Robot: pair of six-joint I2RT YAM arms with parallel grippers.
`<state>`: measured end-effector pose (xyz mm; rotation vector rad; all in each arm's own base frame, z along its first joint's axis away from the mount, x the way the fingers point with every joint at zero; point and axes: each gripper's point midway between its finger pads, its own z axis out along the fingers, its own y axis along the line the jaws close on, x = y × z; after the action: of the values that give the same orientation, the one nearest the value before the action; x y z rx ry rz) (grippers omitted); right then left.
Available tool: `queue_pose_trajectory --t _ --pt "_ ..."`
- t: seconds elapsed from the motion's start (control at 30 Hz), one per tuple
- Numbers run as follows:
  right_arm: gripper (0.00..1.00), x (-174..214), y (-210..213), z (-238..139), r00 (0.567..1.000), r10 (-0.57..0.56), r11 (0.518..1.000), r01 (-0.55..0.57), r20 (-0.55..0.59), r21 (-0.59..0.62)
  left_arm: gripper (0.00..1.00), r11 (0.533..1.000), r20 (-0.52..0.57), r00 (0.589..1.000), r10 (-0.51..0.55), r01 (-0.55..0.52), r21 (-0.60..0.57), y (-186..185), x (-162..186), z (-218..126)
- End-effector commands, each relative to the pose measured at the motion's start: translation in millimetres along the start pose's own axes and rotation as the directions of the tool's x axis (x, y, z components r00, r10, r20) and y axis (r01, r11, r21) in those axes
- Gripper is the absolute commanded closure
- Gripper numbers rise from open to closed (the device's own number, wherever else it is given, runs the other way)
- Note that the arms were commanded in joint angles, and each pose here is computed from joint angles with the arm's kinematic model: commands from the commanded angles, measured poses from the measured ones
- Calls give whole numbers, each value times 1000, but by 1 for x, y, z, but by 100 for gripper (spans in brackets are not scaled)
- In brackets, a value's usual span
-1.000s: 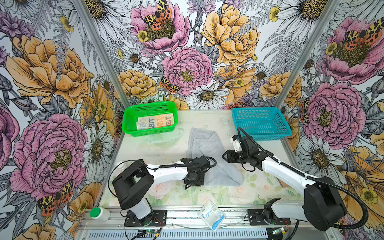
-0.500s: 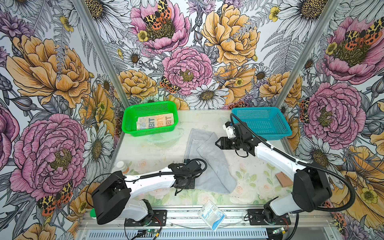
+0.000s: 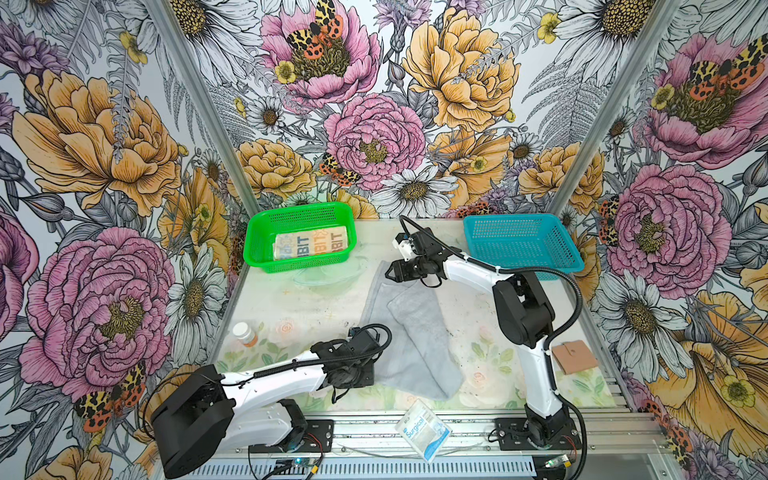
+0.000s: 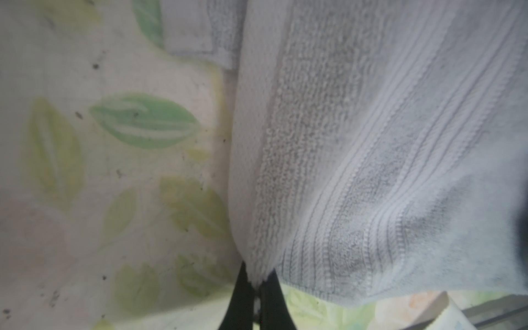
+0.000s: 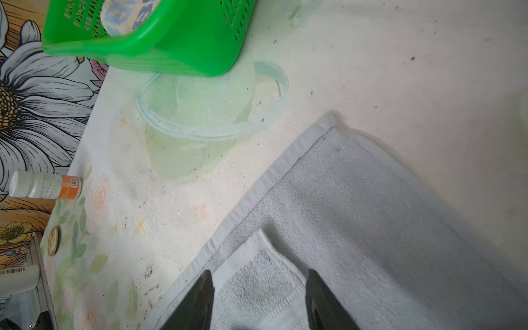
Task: Fold and stack the towels
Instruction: 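Move the right gripper to the towel's far corner while left holds near corner, then grasp the far corner of the grey towel with the right gripper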
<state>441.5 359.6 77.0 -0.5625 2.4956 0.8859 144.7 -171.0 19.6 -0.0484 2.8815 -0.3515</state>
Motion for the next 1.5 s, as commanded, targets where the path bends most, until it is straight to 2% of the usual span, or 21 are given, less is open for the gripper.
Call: queue_pose_trajectory --t 0.0,0.27,0.6,1.0,1.2,1.37,1.47 --pt "47 -10 13 13 998 -55 998 55 13 -8 100 997 16 998 -53 52 60 -3 -3 -3" --pt "53 2 13 34 997 -71 997 71 -18 9 100 991 26 995 -95 92 100 5 -8 -8" --pt "57 9 -9 41 996 -81 989 85 -31 123 100 990 28 995 -98 94 108 5 -9 -9" --pt "67 16 -12 52 996 -71 989 77 -51 126 100 991 25 995 -92 89 101 7 -8 -7" --pt "81 13 -9 54 996 -73 991 78 -54 107 100 991 27 995 -93 89 101 8 -8 -8" --pt "100 15 -7 55 995 -76 991 82 -60 102 100 991 23 995 -92 90 97 9 -6 -6" --pt "100 16 -7 54 995 -77 991 83 -63 103 100 991 24 996 -92 89 95 10 -6 -6"
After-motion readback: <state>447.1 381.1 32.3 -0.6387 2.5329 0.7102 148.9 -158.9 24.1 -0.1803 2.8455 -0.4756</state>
